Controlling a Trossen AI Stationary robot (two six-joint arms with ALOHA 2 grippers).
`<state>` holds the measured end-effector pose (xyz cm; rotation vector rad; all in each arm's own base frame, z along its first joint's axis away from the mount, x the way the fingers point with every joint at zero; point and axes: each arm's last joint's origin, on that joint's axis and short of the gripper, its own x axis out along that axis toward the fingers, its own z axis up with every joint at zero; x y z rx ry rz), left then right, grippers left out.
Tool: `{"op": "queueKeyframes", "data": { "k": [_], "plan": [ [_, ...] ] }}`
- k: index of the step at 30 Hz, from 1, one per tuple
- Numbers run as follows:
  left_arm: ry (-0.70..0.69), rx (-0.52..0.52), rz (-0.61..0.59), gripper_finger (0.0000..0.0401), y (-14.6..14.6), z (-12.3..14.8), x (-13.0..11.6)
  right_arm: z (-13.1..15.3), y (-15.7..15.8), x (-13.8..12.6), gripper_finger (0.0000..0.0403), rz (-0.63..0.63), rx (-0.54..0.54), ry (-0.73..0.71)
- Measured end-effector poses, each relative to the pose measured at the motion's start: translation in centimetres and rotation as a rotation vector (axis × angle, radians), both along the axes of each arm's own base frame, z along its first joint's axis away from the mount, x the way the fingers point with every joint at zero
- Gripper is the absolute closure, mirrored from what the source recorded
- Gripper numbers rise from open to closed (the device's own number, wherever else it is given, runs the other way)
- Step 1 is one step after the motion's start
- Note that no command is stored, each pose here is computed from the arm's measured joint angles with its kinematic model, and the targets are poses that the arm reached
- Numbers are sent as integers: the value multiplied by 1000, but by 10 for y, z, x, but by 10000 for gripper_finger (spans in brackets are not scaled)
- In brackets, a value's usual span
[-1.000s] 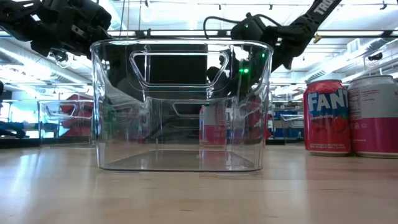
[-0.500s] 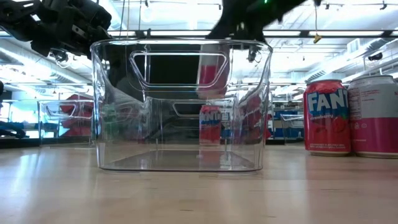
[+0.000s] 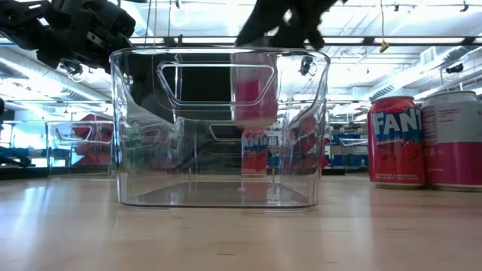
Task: Sort soda cans
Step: Put the pink-white soda can into the center transparent bin
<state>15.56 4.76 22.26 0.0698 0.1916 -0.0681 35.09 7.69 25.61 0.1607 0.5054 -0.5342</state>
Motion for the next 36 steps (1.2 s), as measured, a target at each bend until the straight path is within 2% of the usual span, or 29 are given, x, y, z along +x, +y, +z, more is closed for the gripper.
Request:
{"op": "queueKeyframes", "data": {
  "k": [5,10,15,21,28,36],
  "plan": [
    [5,-3,7,399,0,0,0,-28,-6,13,153,-83,-35,47],
    [16,-7,7,399,0,-2,0,-52,-12,21,153,-129,-23,88],
    [18,-7,7,399,0,-2,0,-64,-14,25,153,-164,-2,97],
    [21,-9,7,399,0,-2,0,-67,-15,27,150,-186,0,90],
    [22,-10,7,399,0,-2,0,-67,-16,26,97,-186,9,94],
    [25,-11,8,399,0,-2,-1,-50,-18,20,96,-179,24,71]
  ]
}}
